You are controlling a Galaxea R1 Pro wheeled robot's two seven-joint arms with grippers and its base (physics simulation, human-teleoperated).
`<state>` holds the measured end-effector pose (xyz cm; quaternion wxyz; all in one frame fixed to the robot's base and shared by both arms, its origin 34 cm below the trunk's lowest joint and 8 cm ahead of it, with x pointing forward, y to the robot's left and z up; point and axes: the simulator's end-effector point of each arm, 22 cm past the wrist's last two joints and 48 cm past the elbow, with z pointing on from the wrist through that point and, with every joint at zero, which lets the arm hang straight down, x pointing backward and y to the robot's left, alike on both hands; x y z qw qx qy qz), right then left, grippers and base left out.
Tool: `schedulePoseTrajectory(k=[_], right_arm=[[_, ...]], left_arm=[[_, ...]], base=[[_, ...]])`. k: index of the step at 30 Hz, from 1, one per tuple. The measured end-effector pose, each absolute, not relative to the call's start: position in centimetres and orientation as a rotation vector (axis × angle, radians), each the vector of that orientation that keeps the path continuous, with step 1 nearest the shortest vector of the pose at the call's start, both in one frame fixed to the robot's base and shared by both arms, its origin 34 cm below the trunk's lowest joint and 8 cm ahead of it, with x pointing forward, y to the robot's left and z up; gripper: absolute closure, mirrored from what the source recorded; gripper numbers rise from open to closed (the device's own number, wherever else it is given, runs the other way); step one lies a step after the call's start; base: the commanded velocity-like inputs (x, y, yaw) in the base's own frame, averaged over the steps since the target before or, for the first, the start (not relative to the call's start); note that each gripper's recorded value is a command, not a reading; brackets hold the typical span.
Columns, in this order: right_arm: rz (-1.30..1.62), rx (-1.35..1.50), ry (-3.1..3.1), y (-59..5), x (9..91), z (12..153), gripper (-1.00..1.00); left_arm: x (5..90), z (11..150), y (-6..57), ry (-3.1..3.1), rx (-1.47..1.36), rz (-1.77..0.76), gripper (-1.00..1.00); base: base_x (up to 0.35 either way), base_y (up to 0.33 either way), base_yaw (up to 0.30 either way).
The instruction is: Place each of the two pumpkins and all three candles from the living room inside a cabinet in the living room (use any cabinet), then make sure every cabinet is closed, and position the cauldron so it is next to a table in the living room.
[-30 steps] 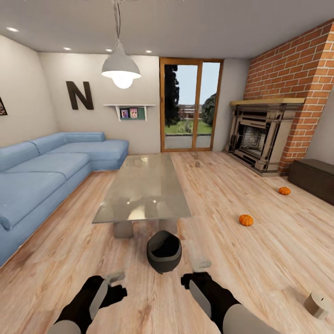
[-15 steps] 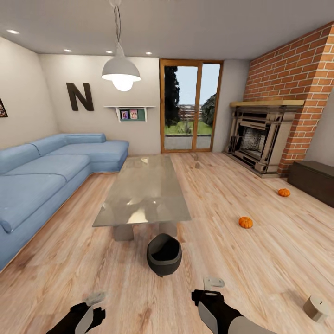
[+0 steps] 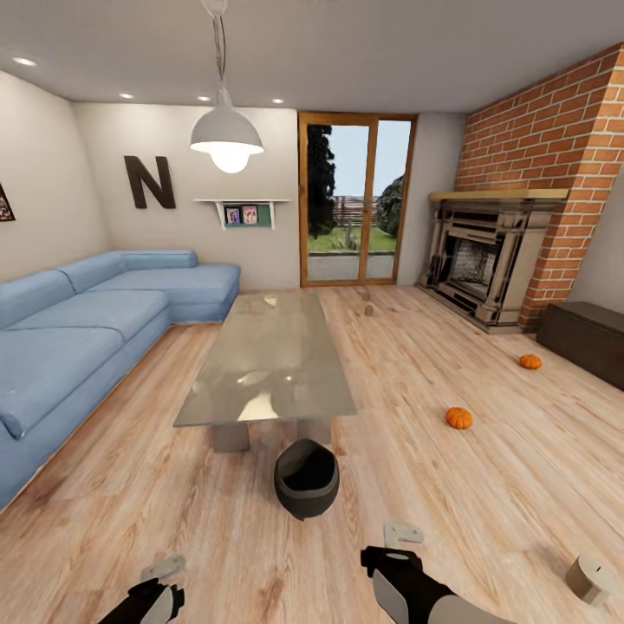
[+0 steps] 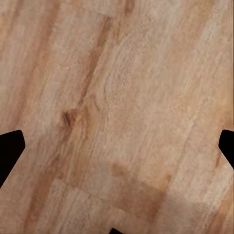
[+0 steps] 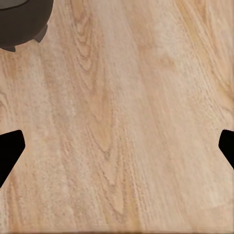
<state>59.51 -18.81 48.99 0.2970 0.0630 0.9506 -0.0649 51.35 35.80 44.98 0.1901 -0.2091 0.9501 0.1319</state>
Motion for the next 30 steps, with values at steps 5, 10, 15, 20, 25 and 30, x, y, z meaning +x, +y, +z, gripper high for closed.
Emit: schedulePoseTrajectory(k=[5, 10, 15, 20, 25, 30], right_arm=[[-0.158, 0.21, 2.538, -18.8, 59.1, 48.7, -1.0], [-0.156, 0.22, 2.538, -18.8, 59.1, 48.7, -1.0], [-0.156, 0.228, 2.527, -18.9, 59.3, 48.7, -1.0], [-0.169, 0.238, 2.534, -19.4, 58.6, 48.2, -1.0], [-0.165, 0.268, 2.533, -19.6, 58.4, 47.9, -1.0], [-0.167, 0.272, 2.537, -19.6, 58.3, 47.8, -1.0]], left_arm=[[51.3, 44.8, 35.2, 2.673, -0.58, 0.354, -1.0], [50.8, 44.3, 34.7, 2.692, -0.57, 0.344, -1.0], [50.7, 44.1, 33.9, 2.7, -0.561, 0.316, -1.0], [51.1, 43.2, 31.0, 2.721, -0.499, 0.125, -1.0], [51.2, 43.0, 30.0, 2.724, -0.475, 0.048, -1.0], [51.1, 42.9, 30.1, 2.727, -0.472, 0.05, -1.0]], base=[[0.0, 0.0, 0.0], [0.0, 0.0, -0.072], [0.0, 0.0, -0.236], [0.0, 0.0, -0.257], [0.0, 0.0, -0.259], [0.0, 0.0, -0.26]])
